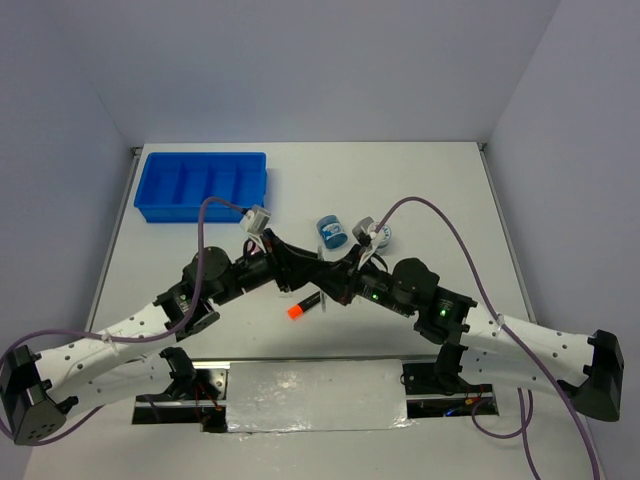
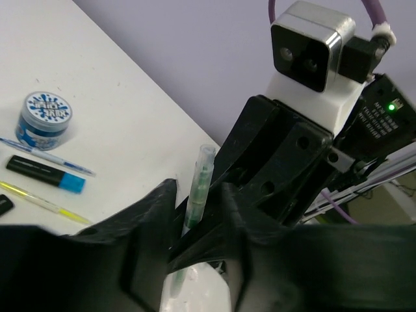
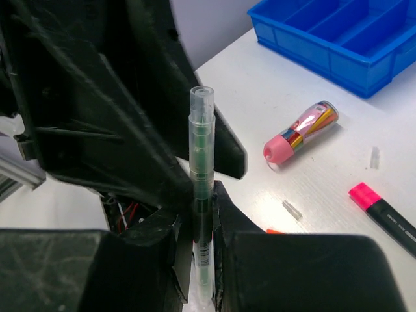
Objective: Sort the stationery into containers
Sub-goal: Close the pen cap on the pen.
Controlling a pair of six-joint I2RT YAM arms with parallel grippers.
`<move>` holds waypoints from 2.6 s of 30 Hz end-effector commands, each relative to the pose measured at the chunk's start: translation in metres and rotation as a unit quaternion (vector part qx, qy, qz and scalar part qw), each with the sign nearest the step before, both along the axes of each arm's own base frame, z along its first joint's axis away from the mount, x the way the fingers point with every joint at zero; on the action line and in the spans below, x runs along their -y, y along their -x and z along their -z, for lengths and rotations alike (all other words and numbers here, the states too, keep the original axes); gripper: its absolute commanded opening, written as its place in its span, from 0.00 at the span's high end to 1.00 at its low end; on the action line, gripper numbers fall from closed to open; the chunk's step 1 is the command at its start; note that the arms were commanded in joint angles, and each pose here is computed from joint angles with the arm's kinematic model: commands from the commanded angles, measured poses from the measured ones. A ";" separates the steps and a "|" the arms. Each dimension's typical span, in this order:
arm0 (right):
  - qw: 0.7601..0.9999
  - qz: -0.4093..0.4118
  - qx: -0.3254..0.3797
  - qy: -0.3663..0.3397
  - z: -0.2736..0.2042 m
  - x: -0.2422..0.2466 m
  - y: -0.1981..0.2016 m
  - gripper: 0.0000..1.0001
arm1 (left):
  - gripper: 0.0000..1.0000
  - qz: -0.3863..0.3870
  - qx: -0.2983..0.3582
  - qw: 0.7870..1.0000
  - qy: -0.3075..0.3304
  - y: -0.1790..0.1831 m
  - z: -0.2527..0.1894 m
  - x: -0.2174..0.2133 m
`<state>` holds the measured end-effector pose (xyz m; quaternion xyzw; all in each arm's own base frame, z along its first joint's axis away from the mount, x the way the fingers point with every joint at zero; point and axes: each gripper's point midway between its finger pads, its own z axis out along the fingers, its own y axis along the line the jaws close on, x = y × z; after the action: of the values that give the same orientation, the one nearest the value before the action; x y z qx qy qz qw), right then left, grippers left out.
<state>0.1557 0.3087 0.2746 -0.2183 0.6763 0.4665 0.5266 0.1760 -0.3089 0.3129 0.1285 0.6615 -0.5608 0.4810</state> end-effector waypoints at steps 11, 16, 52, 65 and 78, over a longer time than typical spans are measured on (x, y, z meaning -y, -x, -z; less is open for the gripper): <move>0.999 -0.021 0.024 -0.005 -0.012 -0.005 0.007 1.00 | 0.18 -0.037 0.043 0.998 0.022 -0.006 -0.047 -0.012; 1.000 -0.022 0.022 0.001 -0.010 -0.005 0.007 1.00 | 0.23 -0.033 0.040 0.999 0.012 -0.008 -0.044 -0.007; 0.985 0.039 0.135 -0.096 -0.181 0.018 -0.032 1.00 | 1.00 0.027 -0.003 0.997 -0.077 0.016 0.034 0.022; 0.973 0.020 0.182 -0.140 -0.241 0.035 -0.033 1.00 | 1.00 0.033 -0.015 0.994 -0.099 0.031 0.064 0.027; 0.985 -0.107 0.127 -0.041 -0.120 -0.008 -0.002 1.00 | 0.68 -0.103 0.004 0.989 -0.101 -0.005 0.021 -0.008</move>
<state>0.1631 0.3136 0.3235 -0.3253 0.6650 0.4765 0.4742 0.1871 -0.2999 0.3493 0.0604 0.6499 -0.5070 0.5630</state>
